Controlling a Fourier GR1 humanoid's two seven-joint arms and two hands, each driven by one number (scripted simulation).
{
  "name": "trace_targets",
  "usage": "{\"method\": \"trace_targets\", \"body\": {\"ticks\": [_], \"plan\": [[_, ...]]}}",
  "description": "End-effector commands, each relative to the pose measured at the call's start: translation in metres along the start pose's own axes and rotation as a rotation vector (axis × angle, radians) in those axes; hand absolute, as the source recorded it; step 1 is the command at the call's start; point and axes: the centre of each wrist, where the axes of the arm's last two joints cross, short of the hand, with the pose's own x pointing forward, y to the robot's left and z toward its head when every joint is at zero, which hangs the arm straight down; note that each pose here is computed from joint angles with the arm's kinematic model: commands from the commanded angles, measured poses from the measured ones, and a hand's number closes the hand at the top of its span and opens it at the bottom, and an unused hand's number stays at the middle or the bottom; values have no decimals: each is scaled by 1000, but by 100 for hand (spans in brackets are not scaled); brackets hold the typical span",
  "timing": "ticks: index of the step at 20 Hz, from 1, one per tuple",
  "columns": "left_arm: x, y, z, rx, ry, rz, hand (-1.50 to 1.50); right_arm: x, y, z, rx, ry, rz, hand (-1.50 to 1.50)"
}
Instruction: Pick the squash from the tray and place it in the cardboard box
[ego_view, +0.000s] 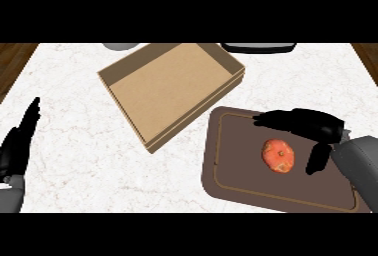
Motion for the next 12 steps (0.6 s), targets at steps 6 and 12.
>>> {"method": "trace_targets", "body": {"ticks": [6,12], "plan": [[-13,-4,10,9,10,6,0,35,9,1,50,-54,-6,-150],[22,-6,8,-6,0,-6,0,31,6,1,128,80,32,-150]]}}
